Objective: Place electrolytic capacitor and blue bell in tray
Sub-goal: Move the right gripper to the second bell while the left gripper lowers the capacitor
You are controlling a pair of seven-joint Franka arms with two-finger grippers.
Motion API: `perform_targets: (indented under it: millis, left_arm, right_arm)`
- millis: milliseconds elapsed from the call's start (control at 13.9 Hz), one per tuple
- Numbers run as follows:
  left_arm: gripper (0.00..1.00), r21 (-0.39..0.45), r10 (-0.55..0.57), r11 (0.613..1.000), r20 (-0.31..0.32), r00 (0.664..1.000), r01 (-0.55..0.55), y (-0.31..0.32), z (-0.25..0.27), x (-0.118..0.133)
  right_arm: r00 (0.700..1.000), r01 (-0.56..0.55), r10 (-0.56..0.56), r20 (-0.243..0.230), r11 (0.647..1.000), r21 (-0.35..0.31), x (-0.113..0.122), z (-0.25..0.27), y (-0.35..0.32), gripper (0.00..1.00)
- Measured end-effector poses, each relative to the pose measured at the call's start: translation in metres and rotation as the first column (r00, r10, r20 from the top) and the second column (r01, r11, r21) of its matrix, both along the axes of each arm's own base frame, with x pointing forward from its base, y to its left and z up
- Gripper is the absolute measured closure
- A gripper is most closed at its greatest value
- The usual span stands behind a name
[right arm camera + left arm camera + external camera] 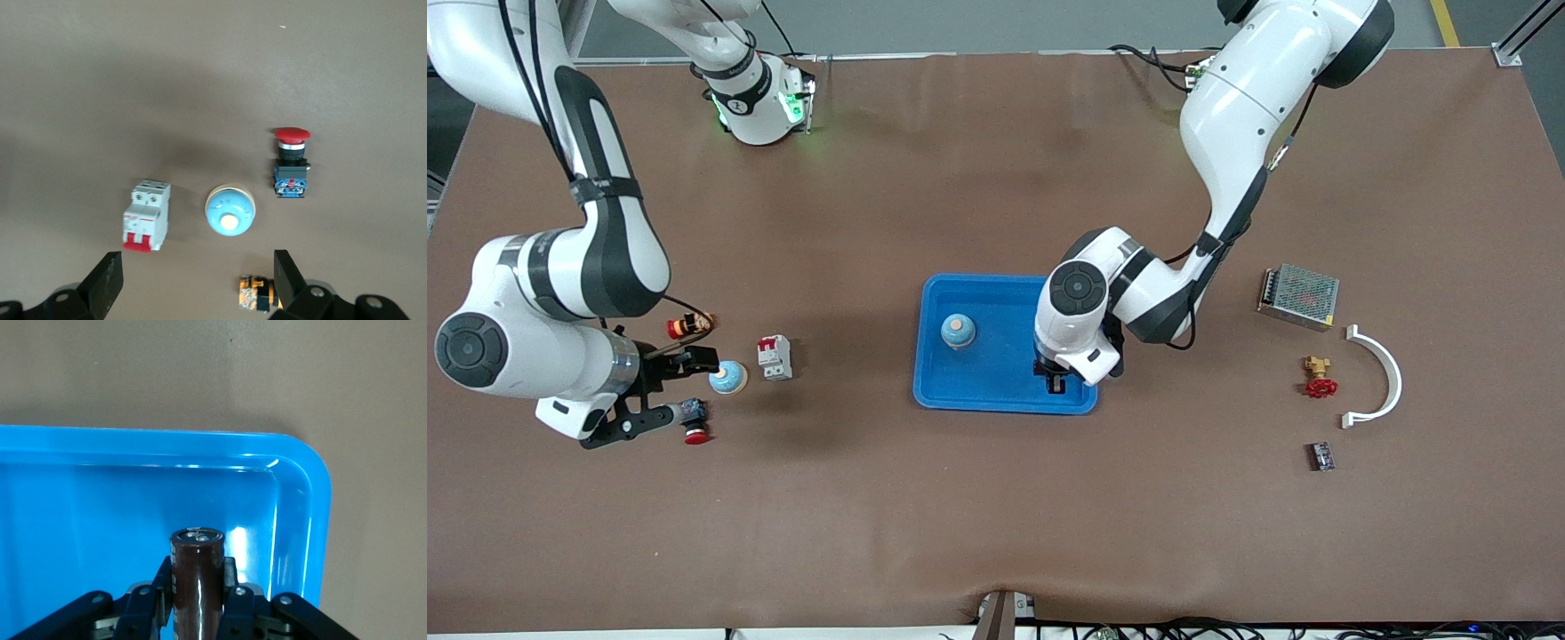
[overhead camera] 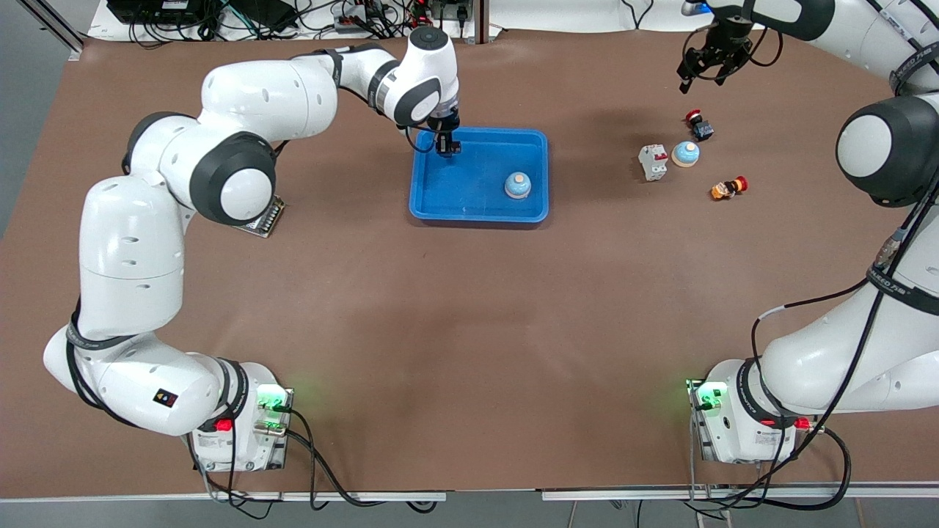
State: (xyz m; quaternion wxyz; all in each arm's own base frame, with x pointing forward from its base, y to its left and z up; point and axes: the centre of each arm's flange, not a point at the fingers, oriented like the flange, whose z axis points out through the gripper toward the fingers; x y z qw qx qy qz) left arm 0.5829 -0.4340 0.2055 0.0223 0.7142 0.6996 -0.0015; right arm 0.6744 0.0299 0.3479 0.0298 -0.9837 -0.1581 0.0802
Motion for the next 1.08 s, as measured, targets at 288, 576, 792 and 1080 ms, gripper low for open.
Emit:
perform_targets:
  millis: [288,576,792,1080]
  left_arm:
    - [0.68,0.008,-0.007,1.0,0.006,1.0,0.007,-0.003,-0.016,-0.003]
    - [0.68,0.008,-0.004,1.0,0.009,1.0,0.004,-0.001,-0.024,-0.002]
    - [0.68,0.015,-0.006,1.0,0.02,1.0,0.006,0.0,-0.026,0.0]
    - [0.68,0.029,-0.015,0.999,0.031,0.999,0.014,-0.003,-0.026,-0.002]
  right_arm:
    - [0.999,-0.043,0.043,0.009,0.999,0.01,0.005,-0.027,-0.013,0.0]
    - [0.994,-0.102,0.103,0.032,0.995,-0.017,0.0,-0.055,-0.018,0.0]
    - [0.99,-0.137,0.137,0.025,0.99,-0.018,-0.006,-0.068,-0.023,0.0]
    - [0.986,-0.158,0.158,0.054,0.987,-0.014,-0.016,-0.088,-0.039,0.0]
